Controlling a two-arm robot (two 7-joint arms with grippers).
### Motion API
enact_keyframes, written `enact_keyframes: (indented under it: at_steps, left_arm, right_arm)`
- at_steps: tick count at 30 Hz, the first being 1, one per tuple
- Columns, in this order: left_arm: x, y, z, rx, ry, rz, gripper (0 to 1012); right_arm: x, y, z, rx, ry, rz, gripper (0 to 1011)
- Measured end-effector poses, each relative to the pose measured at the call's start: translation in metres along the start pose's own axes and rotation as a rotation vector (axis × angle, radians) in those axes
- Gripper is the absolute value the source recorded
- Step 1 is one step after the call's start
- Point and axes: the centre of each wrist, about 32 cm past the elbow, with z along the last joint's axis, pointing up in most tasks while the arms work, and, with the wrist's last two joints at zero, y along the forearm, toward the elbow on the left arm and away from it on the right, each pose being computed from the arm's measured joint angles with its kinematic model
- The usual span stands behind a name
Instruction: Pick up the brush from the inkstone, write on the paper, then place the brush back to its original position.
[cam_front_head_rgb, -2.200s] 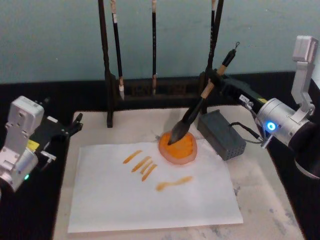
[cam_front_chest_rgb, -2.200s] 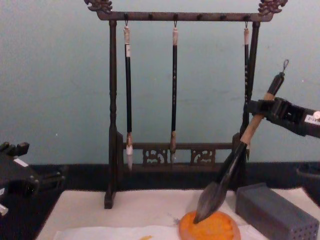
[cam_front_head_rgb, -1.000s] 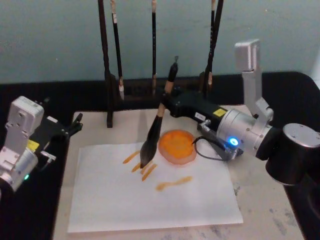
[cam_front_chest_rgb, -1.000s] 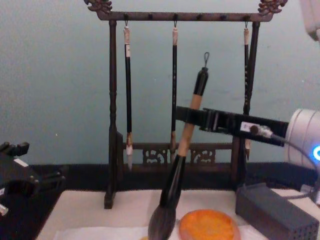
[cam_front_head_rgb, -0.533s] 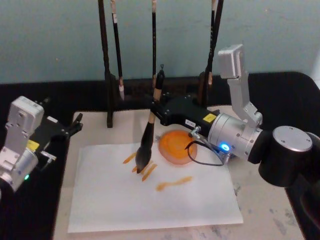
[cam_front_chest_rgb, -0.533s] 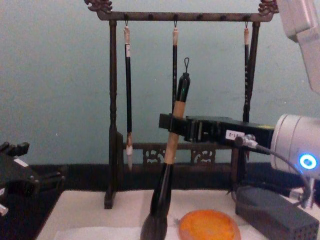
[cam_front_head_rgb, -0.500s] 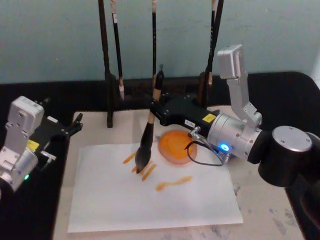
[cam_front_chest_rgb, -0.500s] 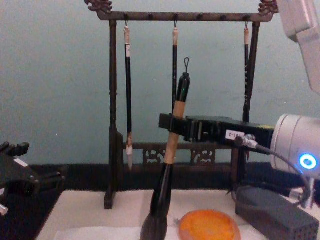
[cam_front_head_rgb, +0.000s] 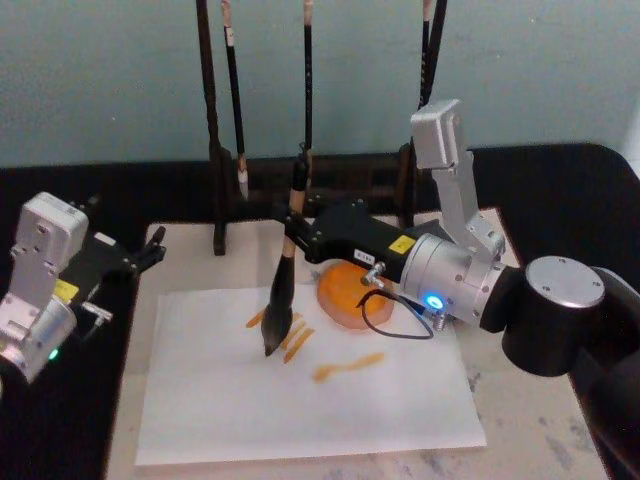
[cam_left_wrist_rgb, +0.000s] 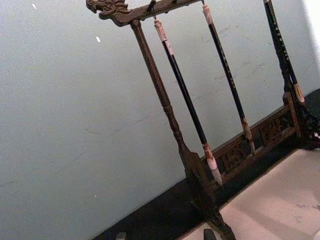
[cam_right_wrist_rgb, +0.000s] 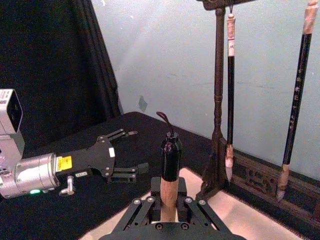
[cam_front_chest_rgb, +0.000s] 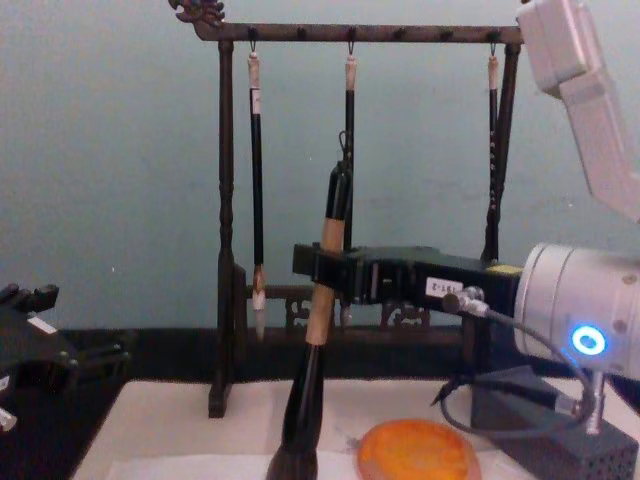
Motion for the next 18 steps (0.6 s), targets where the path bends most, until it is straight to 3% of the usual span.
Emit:
enact_keyframes:
  at_steps: [18]
  left_arm:
    - [0.0, 0.0, 0.0, 0.0, 0.0, 0.0, 1001]
  right_arm:
    - [0.0021, 0.0014, -0.0029, -0.008, -0.029, -0.019, 177]
